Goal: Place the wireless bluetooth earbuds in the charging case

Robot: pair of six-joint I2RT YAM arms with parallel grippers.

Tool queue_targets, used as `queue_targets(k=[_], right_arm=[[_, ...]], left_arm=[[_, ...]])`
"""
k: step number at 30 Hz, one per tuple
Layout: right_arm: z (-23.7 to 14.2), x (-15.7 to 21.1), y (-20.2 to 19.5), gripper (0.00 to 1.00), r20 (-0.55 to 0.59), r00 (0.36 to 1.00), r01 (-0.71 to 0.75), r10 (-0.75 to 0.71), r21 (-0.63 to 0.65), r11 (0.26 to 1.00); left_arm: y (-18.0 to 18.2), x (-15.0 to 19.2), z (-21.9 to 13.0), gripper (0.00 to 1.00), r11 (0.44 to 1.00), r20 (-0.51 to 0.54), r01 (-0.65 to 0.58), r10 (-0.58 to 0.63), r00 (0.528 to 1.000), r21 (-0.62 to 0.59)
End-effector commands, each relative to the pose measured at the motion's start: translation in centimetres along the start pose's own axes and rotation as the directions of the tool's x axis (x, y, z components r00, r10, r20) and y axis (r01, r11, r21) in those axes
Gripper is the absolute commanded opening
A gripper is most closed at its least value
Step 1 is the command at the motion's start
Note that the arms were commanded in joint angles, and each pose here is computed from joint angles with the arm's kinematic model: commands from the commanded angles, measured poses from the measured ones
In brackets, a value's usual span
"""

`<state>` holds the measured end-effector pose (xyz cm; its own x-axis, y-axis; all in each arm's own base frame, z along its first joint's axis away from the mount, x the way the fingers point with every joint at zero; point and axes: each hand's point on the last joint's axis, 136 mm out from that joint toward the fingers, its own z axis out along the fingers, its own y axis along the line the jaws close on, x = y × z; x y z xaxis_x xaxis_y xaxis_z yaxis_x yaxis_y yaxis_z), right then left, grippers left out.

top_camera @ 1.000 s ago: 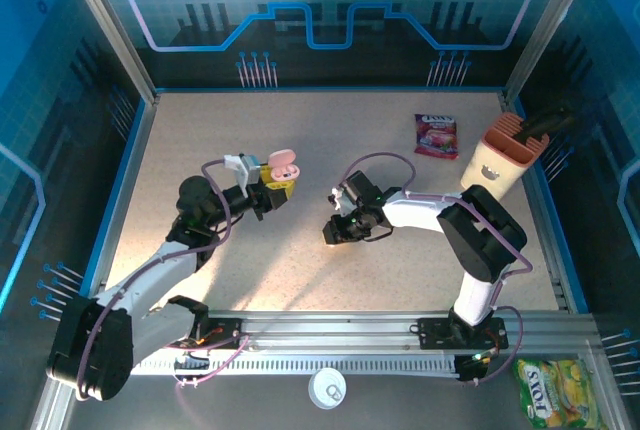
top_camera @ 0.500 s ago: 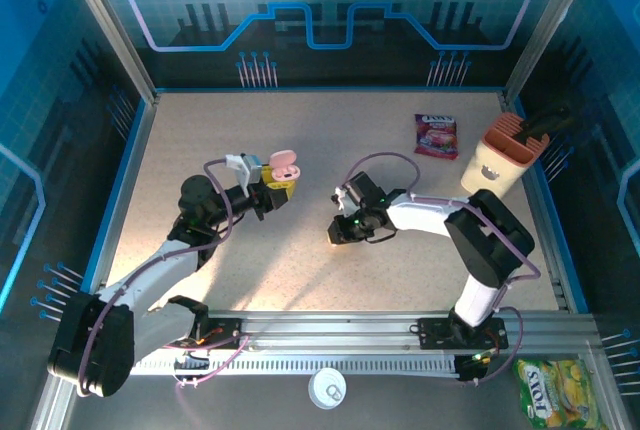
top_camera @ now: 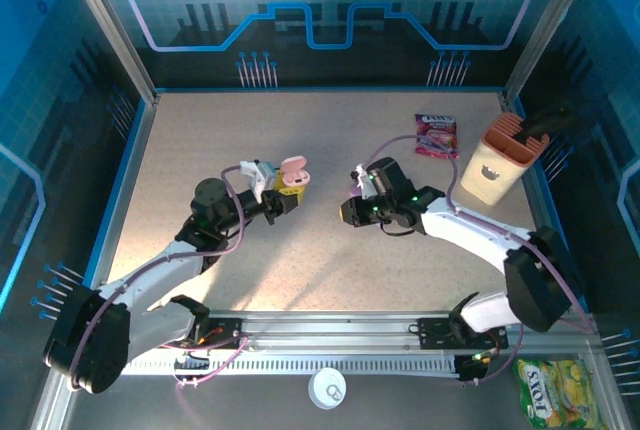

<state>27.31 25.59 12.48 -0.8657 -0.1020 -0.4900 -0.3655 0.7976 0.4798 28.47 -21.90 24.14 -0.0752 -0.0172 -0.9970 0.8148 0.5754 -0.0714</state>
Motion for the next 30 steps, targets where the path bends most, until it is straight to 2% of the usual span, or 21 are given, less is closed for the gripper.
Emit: queue_targets(k=[1, 7, 13, 22, 30], right_arm=[[-3.4, -2.9, 1.9, 0.17, 0.082, 0.996, 0.030, -0.029, -0.013, 0.999], [-7.4, -5.6, 5.5, 0.18, 0.165, 0.982, 0.104, -0.092, -0.065, 0.992], [-9.5, -7.0, 8.9, 0.18, 0.206, 0.967, 0.178, -0.153, -0.113, 0.977], [-8.1, -7.7, 12.2, 0.18, 0.208, 0.966, 0.197, -0.153, -0.207, 0.958], [-6.6, -8.0, 13.3, 0.18, 0.189, 0.969, 0.202, -0.159, -0.231, 0.952]], left_arm=[[0.7, -0.1, 0.9, 0.20, 0.995, -0.013, -0.085, 0.084, 0.996, -0.062], [0.4, 0.2, 2.2, 0.20, 0.988, -0.010, -0.123, 0.122, 0.992, -0.091], [-0.2, 0.8, 3.1, 0.20, 0.987, -0.025, -0.141, 0.139, 0.990, -0.075], [-0.8, 0.6, 3.7, 0.20, 0.986, -0.024, -0.157, 0.156, 0.987, -0.054], [-1.0, 0.6, 3.5, 0.20, 0.986, -0.026, -0.163, 0.162, 0.987, -0.046]])
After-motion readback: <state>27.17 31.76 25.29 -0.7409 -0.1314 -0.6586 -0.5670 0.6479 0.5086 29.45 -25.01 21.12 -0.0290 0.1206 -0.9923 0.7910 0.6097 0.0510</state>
